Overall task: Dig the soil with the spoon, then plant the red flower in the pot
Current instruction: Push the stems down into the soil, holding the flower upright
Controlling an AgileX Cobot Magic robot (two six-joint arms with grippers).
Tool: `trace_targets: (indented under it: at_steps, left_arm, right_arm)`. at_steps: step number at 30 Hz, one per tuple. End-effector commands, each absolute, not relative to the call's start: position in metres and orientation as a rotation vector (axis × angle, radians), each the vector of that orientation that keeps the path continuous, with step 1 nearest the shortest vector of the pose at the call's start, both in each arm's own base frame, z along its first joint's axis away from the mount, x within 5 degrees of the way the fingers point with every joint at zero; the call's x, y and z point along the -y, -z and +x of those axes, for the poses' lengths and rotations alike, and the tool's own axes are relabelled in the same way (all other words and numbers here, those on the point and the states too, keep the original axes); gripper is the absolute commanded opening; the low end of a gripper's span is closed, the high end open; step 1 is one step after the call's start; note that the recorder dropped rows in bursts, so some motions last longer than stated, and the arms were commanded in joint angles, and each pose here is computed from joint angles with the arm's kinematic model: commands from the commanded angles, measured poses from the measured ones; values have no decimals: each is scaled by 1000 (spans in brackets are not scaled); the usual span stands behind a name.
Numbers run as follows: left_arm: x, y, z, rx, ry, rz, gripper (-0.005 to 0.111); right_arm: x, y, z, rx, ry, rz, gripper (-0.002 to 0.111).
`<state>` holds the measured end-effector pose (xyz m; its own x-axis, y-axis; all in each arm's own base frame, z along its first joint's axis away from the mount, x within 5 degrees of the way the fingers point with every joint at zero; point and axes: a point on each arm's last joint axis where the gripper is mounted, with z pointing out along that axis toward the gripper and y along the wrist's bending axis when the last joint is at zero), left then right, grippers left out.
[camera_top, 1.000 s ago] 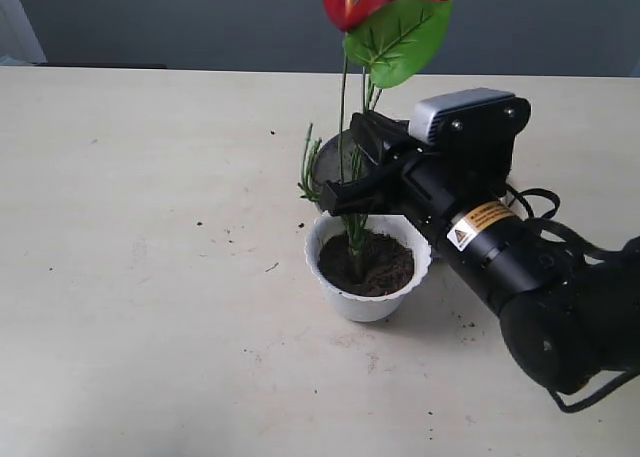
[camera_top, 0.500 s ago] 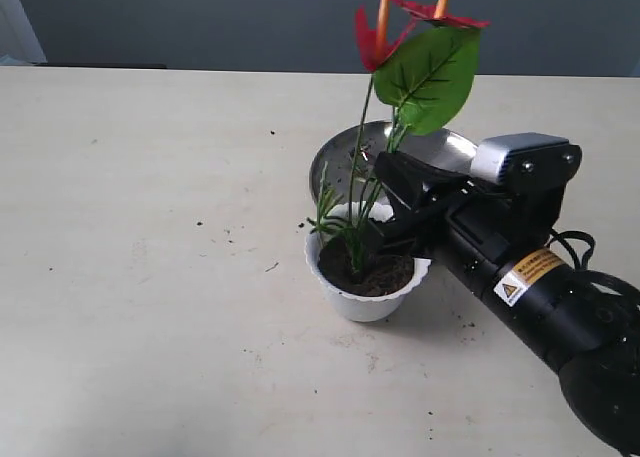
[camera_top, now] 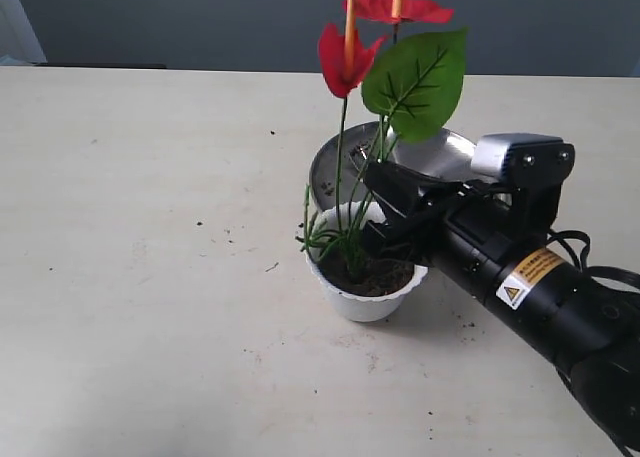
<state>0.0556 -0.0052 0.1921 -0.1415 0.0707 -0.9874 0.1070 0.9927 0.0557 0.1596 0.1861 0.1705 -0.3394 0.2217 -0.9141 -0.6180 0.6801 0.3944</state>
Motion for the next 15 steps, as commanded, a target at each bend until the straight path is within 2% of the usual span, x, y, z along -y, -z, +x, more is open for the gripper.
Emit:
trace_targets:
  at_steps: [1, 15]
  left_arm:
    - [5, -192, 55, -1710, 35, 133, 0]
    - [5, -192, 55, -1710, 35, 133, 0]
  right_arm:
    - [-183, -161, 155, -1850, -849, -358, -1]
    - [-177, -150, 154, -2000, -763, -349, -1]
